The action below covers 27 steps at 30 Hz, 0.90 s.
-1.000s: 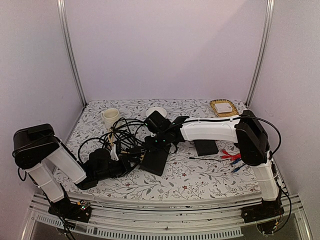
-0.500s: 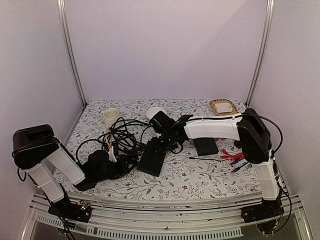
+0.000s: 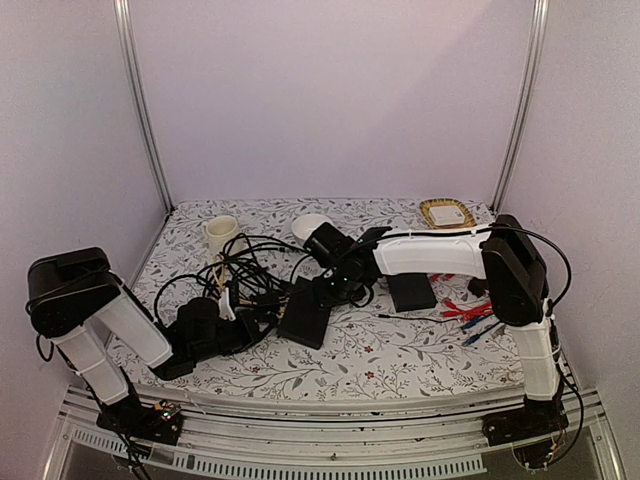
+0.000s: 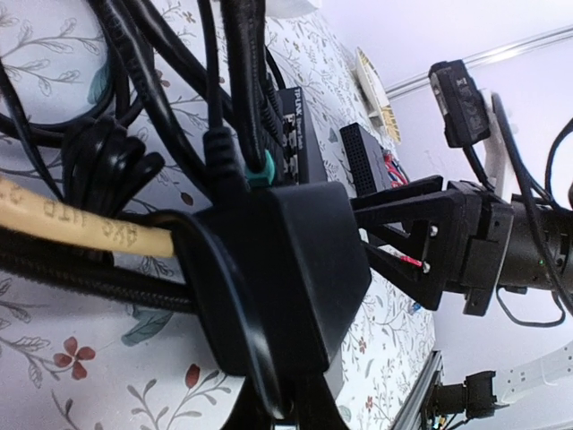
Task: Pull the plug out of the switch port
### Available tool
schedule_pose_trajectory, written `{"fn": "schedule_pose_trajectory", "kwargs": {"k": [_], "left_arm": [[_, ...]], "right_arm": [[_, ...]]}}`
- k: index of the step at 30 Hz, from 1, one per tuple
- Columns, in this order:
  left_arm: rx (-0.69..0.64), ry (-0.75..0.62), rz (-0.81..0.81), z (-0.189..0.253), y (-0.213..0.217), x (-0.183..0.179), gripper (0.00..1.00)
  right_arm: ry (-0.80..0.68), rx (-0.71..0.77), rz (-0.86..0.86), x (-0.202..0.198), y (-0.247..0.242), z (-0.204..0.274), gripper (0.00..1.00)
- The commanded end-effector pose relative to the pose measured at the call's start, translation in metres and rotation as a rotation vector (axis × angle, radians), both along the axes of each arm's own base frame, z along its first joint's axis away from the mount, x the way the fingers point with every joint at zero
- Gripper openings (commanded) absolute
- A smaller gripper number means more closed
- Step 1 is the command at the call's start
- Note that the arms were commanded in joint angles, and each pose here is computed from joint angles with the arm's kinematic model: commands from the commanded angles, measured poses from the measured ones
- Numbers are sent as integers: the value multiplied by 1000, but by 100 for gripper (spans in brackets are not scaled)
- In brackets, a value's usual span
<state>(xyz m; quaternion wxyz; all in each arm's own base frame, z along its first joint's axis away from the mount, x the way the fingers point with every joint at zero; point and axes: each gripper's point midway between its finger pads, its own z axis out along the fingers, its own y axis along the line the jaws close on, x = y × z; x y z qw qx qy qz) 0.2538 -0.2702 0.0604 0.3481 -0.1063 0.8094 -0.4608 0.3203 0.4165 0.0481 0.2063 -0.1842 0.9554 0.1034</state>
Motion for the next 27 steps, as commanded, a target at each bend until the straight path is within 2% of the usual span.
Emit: {"fn": "schedule_pose_trajectory", "kwargs": {"k": [1,15,27], "left_arm": [[-88,-110,-18,34,-15,15,0],[-99,-102,-49,32,-24,15,0],[-103,-104,-71,33,-28,14,0]], "right_arm": [[61,-73,57,-32,-3,-15,57],[28,22,114,-52,39,17,59],[11,23,132,-42,63,19,60]]}}
